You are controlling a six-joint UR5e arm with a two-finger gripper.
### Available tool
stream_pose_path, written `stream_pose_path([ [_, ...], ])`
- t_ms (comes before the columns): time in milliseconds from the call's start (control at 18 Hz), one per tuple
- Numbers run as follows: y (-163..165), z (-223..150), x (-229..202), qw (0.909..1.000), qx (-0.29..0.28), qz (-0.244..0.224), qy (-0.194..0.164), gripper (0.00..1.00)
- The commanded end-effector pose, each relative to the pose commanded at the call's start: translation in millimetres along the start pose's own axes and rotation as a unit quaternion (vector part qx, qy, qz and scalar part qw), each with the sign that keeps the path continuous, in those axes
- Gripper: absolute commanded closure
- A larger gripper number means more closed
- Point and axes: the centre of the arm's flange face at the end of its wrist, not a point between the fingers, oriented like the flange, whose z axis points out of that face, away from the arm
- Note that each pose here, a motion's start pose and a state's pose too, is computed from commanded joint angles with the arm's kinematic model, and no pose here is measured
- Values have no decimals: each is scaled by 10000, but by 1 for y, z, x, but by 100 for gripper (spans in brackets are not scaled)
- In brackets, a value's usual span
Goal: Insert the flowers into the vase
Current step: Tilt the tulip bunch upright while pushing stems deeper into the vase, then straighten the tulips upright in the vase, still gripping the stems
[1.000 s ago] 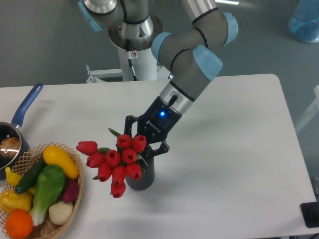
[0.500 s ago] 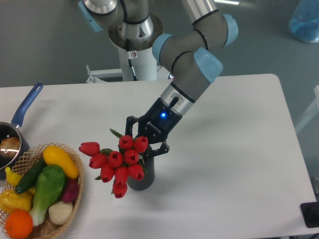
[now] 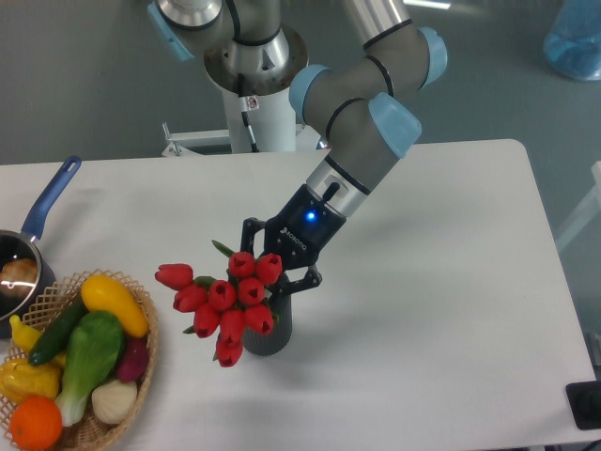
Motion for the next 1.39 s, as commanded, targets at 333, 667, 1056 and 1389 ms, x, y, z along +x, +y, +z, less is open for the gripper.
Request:
stream_pose_path([
  [333,2,-7,-6,9997,187,180,37,93],
  [667,6,-6,-11,9978,391,510,139,87],
  [1056,26,0,-14,9980,365,474,188,85],
  [1389,39,1,-13,9981,357,465,212,85],
])
